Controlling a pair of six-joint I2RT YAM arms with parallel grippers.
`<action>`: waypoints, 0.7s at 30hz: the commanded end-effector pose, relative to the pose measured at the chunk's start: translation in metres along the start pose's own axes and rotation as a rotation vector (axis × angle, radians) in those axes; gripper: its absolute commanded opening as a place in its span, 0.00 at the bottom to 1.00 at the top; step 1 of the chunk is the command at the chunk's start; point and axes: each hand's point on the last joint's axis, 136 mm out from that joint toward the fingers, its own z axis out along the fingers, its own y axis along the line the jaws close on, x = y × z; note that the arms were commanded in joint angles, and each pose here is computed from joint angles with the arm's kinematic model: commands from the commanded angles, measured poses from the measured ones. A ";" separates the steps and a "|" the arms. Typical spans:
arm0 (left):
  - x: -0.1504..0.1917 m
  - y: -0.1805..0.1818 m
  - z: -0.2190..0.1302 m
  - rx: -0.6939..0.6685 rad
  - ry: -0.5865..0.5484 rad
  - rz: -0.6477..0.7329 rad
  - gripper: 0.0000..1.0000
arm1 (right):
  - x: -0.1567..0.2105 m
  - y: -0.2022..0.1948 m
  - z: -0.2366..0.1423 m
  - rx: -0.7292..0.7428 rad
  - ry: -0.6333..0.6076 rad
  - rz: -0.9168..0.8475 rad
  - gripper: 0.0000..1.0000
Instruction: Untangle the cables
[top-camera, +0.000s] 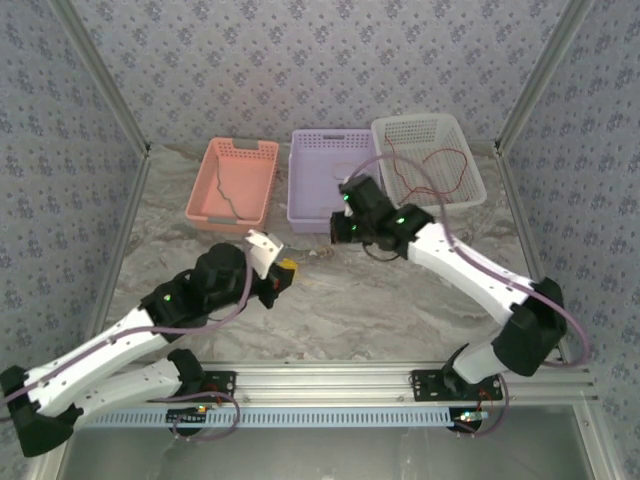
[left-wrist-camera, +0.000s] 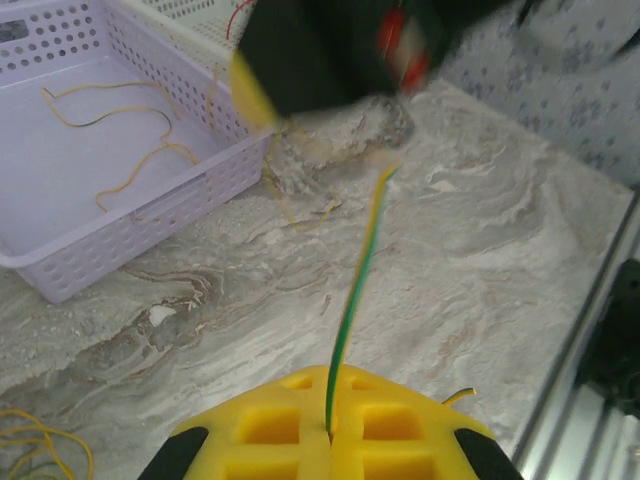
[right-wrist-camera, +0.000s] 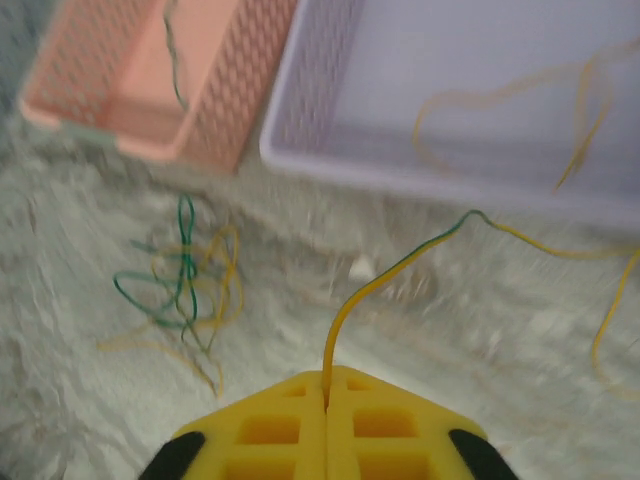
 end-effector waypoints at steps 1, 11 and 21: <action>0.012 0.003 -0.010 -0.011 0.029 -0.104 0.00 | 0.019 0.013 0.028 -0.056 0.035 0.063 0.28; 0.038 0.018 -0.016 -0.095 0.114 -0.173 0.00 | 0.030 -0.040 -0.019 0.091 -0.105 0.242 0.60; 0.038 0.021 -0.020 -0.109 0.103 -0.171 0.00 | 0.094 -0.041 0.016 0.093 -0.040 0.144 0.65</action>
